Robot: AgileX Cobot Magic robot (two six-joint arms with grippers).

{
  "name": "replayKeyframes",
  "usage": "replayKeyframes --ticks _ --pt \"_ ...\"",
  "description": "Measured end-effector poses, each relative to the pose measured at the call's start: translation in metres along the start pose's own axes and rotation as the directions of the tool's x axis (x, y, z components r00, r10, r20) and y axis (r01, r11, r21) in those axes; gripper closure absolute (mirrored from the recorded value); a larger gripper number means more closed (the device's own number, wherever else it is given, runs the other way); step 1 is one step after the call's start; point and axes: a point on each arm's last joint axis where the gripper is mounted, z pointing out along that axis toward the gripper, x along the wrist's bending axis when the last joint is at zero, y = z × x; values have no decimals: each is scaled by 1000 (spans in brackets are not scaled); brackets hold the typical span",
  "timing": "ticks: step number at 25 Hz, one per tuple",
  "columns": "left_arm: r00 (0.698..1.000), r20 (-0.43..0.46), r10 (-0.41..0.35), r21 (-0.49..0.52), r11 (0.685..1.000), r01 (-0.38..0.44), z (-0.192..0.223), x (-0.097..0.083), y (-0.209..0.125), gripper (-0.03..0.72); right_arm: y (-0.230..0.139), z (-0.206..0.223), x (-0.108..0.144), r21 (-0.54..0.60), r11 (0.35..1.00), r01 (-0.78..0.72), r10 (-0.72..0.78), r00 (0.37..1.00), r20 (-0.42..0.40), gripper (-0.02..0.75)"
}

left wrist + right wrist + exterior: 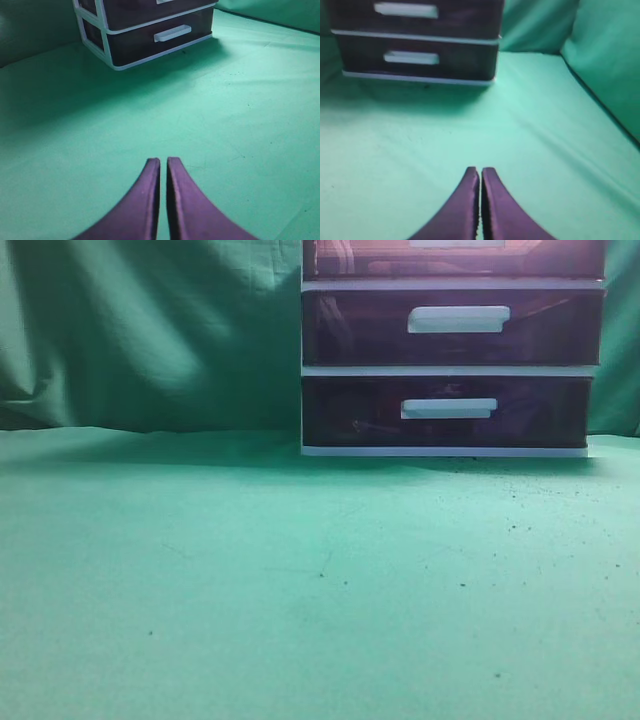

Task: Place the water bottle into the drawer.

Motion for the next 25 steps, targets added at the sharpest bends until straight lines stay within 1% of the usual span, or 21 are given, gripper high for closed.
replayKeyframes --ticks 4,6,13,25 --pt "1000 0 0 0 1000 0 0 0 0 688 -15 7 -2 7 996 -87 86 993 83 738" --pt "1000 0 0 0 1000 0 0 0 0 688 -13 7 -4 -16 993 -113 114 988 108 738" --pt "1000 0 0 0 1000 0 0 0 0 688 -16 7 -3 18 996 -89 86 990 110 738" --pt "1000 -1 1 2 1000 -1 0 0 0 688 -17 7 -3 24 996 -84 81 991 110 738"
